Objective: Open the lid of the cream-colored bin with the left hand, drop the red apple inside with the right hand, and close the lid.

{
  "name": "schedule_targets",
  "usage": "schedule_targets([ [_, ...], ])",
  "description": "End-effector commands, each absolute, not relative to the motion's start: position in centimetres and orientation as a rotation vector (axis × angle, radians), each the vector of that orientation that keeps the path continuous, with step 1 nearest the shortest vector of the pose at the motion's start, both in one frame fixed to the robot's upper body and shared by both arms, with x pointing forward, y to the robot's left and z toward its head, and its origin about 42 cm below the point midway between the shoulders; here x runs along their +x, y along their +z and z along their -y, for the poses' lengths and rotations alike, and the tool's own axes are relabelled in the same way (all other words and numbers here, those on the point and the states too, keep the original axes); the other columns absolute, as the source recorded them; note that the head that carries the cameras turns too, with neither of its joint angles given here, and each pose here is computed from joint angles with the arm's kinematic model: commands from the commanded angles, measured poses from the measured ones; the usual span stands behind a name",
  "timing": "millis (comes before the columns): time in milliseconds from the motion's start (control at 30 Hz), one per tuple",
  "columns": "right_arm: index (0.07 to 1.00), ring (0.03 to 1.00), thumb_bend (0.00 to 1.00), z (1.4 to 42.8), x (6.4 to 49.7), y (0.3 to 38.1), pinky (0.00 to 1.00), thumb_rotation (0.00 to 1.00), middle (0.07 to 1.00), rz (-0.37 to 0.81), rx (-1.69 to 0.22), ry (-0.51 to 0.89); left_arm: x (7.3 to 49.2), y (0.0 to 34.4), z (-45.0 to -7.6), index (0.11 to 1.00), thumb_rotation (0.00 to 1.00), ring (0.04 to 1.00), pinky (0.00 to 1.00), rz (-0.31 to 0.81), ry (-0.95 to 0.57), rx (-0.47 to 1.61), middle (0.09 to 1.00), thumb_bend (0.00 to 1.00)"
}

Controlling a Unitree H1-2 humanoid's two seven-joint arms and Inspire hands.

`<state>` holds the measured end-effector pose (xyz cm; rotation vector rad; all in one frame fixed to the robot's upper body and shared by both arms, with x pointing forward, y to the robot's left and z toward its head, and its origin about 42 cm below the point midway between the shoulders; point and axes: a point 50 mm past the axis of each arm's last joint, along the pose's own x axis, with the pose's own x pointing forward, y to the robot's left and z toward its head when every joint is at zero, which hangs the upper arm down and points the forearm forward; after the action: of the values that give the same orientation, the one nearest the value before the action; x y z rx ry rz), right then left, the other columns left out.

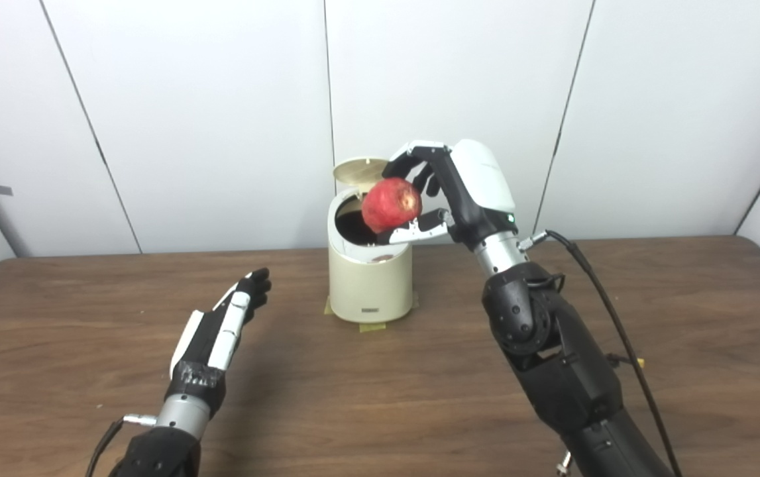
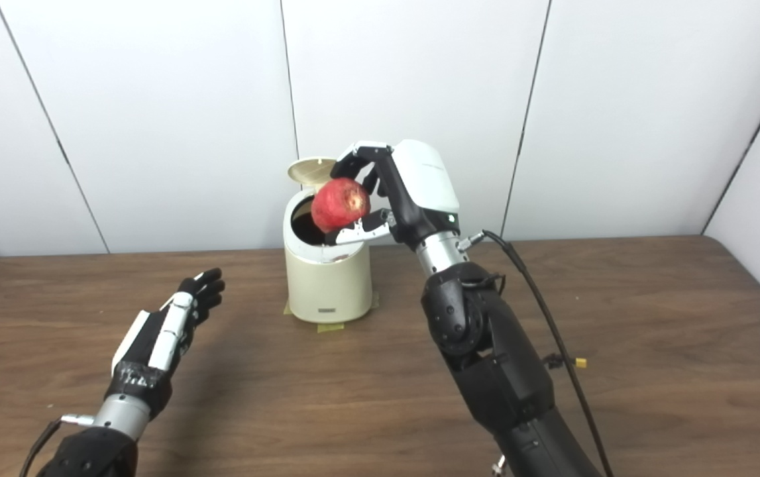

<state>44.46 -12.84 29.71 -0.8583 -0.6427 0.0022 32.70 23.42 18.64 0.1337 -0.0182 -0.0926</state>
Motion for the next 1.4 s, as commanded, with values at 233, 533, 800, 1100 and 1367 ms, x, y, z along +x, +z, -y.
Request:
schedule_targets([
  [233, 0.509, 0.406, 0.5, 10.4, 46.3, 33.2, 0.32, 0.0, 0.514, 0.762, -0.845, 0.005, 32.9, 20.4, -23.1, 0.917, 1.0, 0.932, 1.0, 0.087, -0.092, 0.143, 0.915, 0.61],
  [533, 0.519, 0.399, 0.49, 10.1, 48.0, 33.4, 0.31, 0.0, 0.51, 0.757, -0.883, 0.016, 32.8, 20.5, -22.6, 0.912, 1.0, 0.925, 1.0, 0.097, -0.09, 0.132, 0.914, 0.59],
  [800, 0.515, 0.398, 0.49, 10.1, 48.3, 32.6, 0.31, 0.0, 0.514, 0.732, -0.887, 0.019, 32.8, 20.6, -22.6, 0.927, 1.0, 0.927, 1.0, 0.096, -0.084, 0.132, 0.921, 0.6],
  [1100, 0.52, 0.398, 0.49, 10.3, 48.8, 31.6, 0.31, 0.0, 0.515, 0.713, -0.859, 0.015, 32.7, 20.6, -22.8, 0.912, 1.0, 0.912, 0.98, 0.106, -0.078, 0.124, 0.909, 0.6],
  [1367, 0.513, 0.393, 0.5, 10.5, 49.3, 31.1, 0.32, 0.0, 0.512, 0.71, -0.877, 0.009, 32.6, 20.8, -22.9, 0.914, 1.0, 0.905, 0.98, 0.108, -0.078, 0.106, 0.908, 0.61],
])
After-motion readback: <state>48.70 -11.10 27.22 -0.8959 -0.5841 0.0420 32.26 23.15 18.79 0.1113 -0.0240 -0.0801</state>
